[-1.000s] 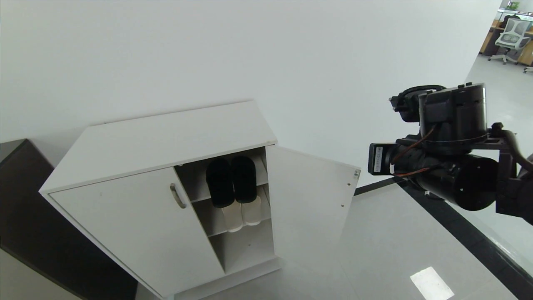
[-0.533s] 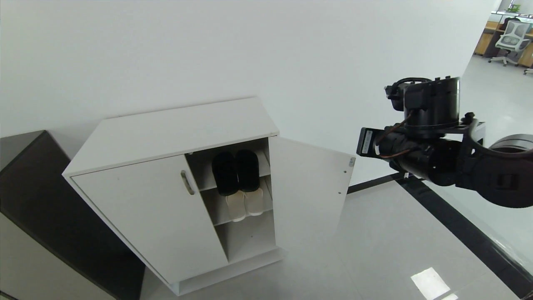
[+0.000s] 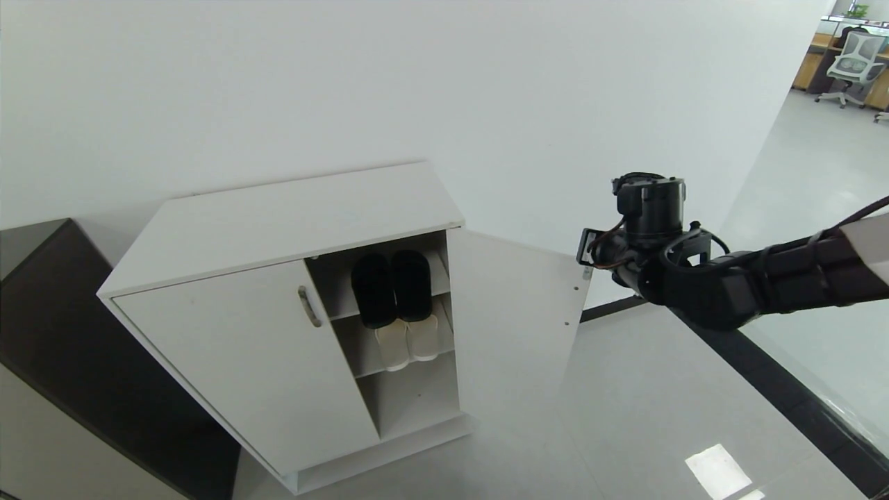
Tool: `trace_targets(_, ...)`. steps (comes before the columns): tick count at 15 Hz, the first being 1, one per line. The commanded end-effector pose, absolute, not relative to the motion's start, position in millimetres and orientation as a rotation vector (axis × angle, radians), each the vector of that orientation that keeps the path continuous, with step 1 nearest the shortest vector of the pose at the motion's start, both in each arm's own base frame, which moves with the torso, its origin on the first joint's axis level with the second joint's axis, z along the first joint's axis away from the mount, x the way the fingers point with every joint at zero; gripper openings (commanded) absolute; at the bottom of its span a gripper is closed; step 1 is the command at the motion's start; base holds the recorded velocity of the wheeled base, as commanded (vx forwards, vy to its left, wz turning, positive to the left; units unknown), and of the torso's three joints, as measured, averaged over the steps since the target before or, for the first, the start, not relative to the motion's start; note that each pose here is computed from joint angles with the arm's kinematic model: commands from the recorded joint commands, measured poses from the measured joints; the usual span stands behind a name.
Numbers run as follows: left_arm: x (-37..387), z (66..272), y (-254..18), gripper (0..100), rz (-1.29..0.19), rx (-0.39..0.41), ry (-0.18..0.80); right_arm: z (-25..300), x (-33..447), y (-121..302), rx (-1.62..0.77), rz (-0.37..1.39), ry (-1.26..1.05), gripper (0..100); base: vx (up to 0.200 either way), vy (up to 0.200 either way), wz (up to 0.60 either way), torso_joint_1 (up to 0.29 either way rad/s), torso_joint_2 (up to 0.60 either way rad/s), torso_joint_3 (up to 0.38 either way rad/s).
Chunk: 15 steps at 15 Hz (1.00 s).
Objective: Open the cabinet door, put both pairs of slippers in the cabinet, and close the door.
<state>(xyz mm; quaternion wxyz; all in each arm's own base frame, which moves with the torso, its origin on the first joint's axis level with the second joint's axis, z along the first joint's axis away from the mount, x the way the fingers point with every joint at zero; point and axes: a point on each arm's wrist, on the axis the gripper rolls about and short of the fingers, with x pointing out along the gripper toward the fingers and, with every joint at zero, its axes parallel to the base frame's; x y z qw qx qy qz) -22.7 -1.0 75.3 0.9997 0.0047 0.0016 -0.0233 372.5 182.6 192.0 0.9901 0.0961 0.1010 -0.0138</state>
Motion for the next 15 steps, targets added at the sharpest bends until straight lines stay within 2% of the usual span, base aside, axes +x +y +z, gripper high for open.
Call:
trace_targets(1, -22.7, 75.4, -1.0, 0, -0.046, 0.011, 0.003, 160.5, 395.2, 182.9, 0.167, -0.058, 0.25, 0, 0.0, 0.0, 0.0, 0.0, 0.0, 0.0)
trace_targets(7, -22.7, 75.4, -1.0, 0, -0.046, 0.009, 0.003, 156.2, 394.1, 183.5, 0.161, -0.039, 0.271, 0, 0.0, 0.0, 0.0, 0.0, 0.0, 0.0)
trace_targets(11, -22.7, 75.4, -1.0, 0, -0.046, 0.009, 0.003, 166.8, 362.8, 195.8, 0.145, 0.029, 0.289, 0, 0.0, 0.0, 0.0, 0.0, 0.0, 0.0)
trace_targets(15, -22.7, 75.4, -1.0, 0, -0.048, 0.009, 0.003, 175.8, 301.9, 232.9, 0.11, 0.19, 0.313, 0, 0.0, 0.0, 0.0, 0.0, 0.0, 0.0)
